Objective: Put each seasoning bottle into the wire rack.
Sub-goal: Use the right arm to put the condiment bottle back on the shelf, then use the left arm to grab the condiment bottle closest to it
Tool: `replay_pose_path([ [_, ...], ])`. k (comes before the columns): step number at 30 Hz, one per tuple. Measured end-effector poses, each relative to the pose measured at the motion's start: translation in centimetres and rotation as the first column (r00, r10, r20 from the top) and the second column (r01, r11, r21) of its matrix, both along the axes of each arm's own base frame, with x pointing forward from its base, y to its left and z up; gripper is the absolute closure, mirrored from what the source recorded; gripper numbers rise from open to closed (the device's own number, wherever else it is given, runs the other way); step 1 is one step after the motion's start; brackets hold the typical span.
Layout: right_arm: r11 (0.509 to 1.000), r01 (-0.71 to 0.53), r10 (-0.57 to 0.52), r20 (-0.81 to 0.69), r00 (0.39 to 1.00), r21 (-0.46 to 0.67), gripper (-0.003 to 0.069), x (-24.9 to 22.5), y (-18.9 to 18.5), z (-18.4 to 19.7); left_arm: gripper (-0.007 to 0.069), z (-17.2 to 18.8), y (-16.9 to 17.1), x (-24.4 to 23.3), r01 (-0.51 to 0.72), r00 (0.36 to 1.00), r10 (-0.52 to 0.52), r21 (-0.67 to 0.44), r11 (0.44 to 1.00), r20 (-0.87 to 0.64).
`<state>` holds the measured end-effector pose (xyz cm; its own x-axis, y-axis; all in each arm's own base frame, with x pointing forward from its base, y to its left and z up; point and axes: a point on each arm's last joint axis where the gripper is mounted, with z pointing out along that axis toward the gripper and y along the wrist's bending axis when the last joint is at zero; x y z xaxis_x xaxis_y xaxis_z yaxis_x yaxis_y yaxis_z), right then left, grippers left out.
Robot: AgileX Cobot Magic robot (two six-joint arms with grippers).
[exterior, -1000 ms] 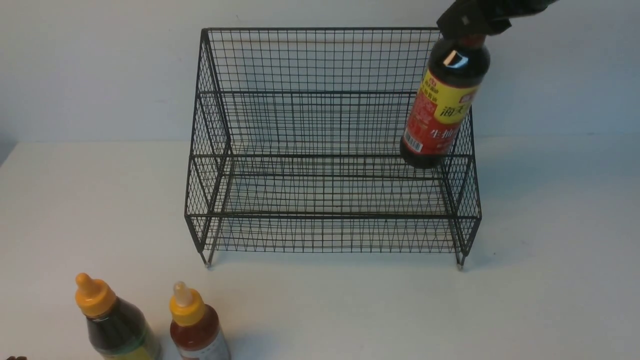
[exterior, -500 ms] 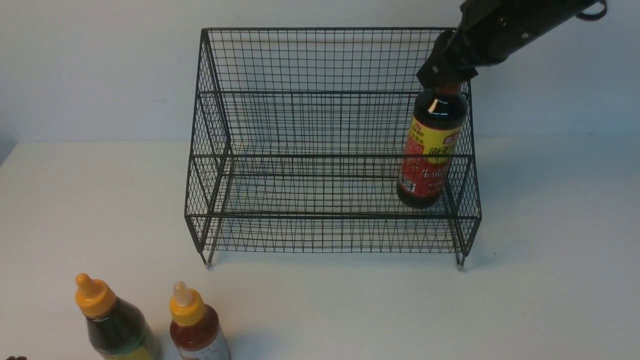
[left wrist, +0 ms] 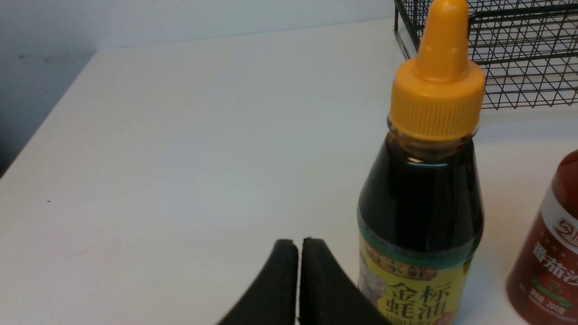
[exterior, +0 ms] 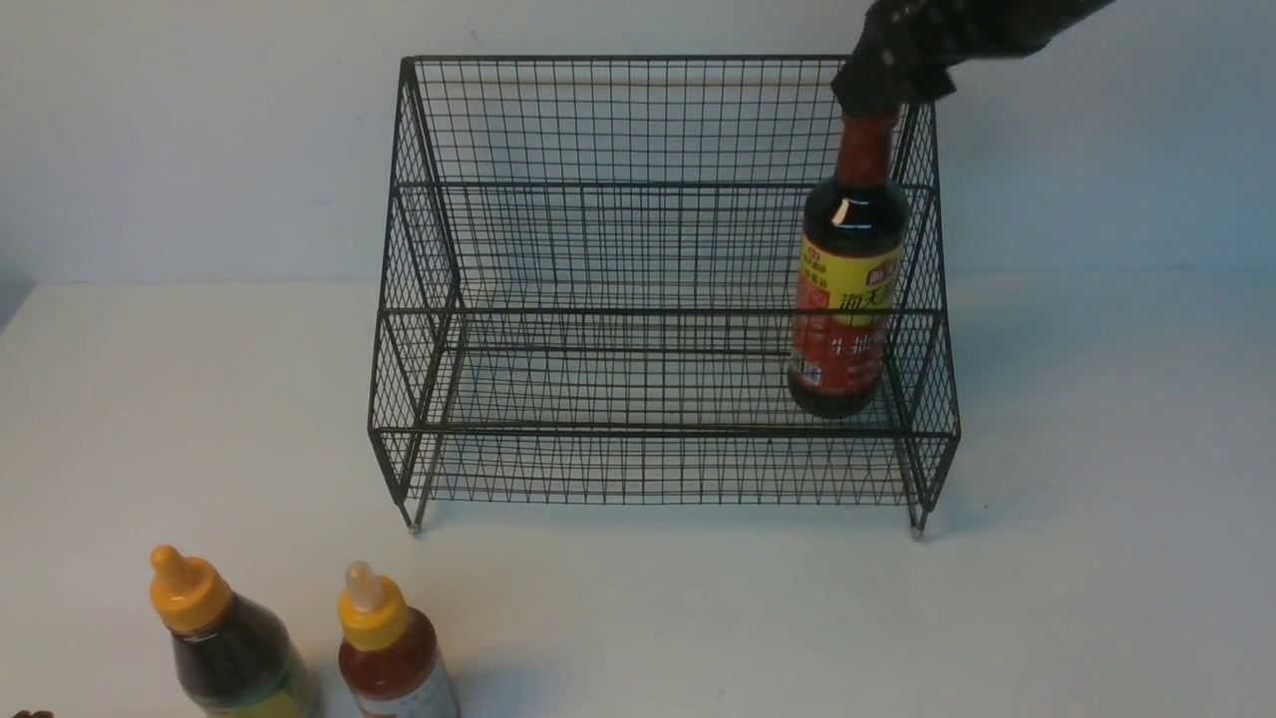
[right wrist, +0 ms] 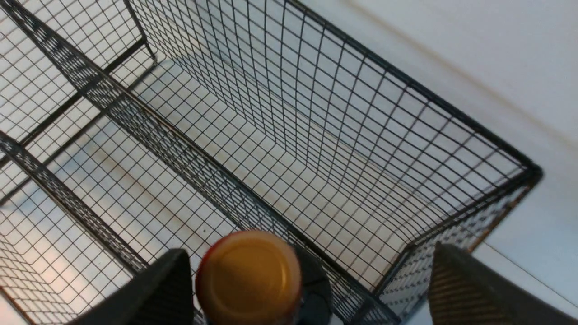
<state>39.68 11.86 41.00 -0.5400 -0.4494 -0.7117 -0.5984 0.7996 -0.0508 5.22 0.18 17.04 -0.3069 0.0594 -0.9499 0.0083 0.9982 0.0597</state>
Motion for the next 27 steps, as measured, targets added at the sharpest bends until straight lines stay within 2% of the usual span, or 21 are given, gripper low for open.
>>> replay_pose_path([
  [4,0.997,0.079,-0.081,0.094,0.992,0.016,0.0008,-3.0,-1.3,5.3,0.0630,0.0,0.0,0.0,0.000,1.000,0.000,0.000,1.000,0.000],
  [9,0.985,0.152,-0.164,0.174,0.971,0.081,0.0071,-6.8,-2.6,9.6,0.0630,0.0,0.0,0.0,0.000,1.000,0.000,0.000,1.000,0.000],
  [13,0.965,0.202,-0.244,0.287,0.926,0.167,0.0223,-13.1,-4.5,14.4,0.0630,0.0,0.0,0.0,0.000,1.000,0.000,0.000,1.000,0.000],
  [14,0.957,0.209,-0.265,0.316,0.911,0.200,0.0285,-15.6,-5.2,15.6,0.0630,0.0,0.0,0.0,0.000,1.000,0.000,0.000,1.000,0.000],
  [18,0.945,0.215,-0.298,0.378,0.876,0.245,0.0417,-21.5,-6.8,17.4,0.0630,0.0,0.0,0.0,0.000,1.000,0.000,0.000,1.000,0.000],
  [20,0.936,0.234,-0.326,0.398,0.857,0.262,0.0528,-26.0,-8.1,17.1,0.0630,0.0,0.0,0.0,0.000,1.000,0.000,0.000,1.000,0.000],
  [23,0.920,0.253,-0.361,0.397,0.844,0.300,0.0629,-32.5,-9.8,14.8,0.0630,0.0,0.0,0.0,0.000,1.000,0.000,0.000,1.000,0.000],
  [24,0.919,0.253,-0.362,0.396,0.844,0.302,0.0634,-33.0,-9.9,14.6,0.0630,0.0,0.0,0.0,0.000,1.000,0.000,0.000,1.000,0.000],
  [26,0.911,0.227,-0.365,0.416,0.833,0.345,0.0666,-37.3,-10.8,10.3,0.0630,0.0,0.0,0.0,0.000,1.000,0.000,0.000,1.000,0.000],
  [27,0.903,0.186,-0.365,0.463,0.808,0.387,0.0670,-38.8,-11.0,8.6,0.0630,0.0,0.0,0.0,0.000,1.000,0.000,0.000,1.000,0.000],
])
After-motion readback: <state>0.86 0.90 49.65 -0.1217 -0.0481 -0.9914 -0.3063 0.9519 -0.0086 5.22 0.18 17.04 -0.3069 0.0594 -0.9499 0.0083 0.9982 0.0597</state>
